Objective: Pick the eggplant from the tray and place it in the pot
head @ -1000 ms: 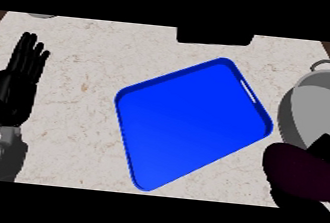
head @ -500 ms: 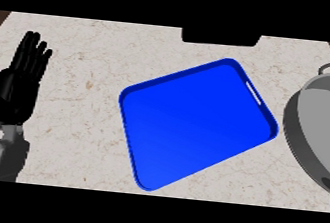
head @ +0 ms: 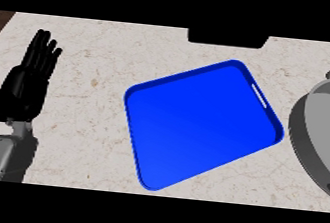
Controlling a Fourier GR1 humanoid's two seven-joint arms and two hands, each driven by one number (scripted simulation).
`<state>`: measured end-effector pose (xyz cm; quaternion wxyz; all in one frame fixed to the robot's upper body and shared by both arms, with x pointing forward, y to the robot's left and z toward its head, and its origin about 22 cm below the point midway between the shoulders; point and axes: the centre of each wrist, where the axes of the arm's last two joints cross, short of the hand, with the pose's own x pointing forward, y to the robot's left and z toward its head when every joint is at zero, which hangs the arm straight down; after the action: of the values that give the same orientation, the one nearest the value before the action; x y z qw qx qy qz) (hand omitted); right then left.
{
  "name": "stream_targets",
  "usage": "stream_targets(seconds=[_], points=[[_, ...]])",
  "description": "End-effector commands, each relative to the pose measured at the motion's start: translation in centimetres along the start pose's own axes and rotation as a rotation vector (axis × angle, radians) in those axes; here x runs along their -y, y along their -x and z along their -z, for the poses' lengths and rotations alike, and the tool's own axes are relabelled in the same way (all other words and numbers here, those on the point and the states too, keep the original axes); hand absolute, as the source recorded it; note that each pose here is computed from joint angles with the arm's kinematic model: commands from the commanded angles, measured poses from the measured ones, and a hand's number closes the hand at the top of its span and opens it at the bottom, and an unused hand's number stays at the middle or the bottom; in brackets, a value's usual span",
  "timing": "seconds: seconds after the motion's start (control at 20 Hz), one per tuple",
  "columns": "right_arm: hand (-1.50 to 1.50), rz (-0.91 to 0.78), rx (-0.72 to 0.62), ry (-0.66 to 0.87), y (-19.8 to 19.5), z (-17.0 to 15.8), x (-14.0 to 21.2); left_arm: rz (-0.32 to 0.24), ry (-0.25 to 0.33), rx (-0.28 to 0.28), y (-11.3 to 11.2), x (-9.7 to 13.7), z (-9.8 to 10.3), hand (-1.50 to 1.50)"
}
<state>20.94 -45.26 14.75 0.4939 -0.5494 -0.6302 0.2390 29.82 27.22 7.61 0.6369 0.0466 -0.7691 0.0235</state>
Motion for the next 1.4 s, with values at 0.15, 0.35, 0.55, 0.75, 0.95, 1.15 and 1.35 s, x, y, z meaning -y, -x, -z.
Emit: stream_targets(seconds=[0.15,0.35,0.55,0.75,0.95,1.15,1.35], points=[[1.50,-0.030,-0.024,-0.091,4.1,1.9,-2.7,-0.006,0.002,0.007,0.0,-0.5,0.4,0.00],[1.50,0.045,-0.115,-0.224,5.4,1.6,-5.7,-0.006,0.016,0.011,0.2,0.6,1.1,0.00],[-1.50,0.176,-0.139,-0.355,5.7,2.9,-6.2,0.011,0.009,0.007,0.1,-0.3,0.0,0.00],[-1.50,0.201,-0.031,-0.365,6.7,3.2,-8.4,0.006,0.008,0.005,-1.0,0.5,0.2,0.00],[-1.50,0.344,0.039,-0.253,5.3,4.2,-8.5,0.000,0.001,0.022,-0.7,-0.1,0.3,0.00],[-1.50,0.552,-0.022,-0.195,6.0,3.1,-7.3,0.013,-0.016,0.014,-1.5,-1.5,0.5,0.00],[-1.50,0.685,-0.128,-0.116,7.5,4.3,-4.7,0.009,0.007,-0.004,0.4,-0.6,-0.9,0.00]])
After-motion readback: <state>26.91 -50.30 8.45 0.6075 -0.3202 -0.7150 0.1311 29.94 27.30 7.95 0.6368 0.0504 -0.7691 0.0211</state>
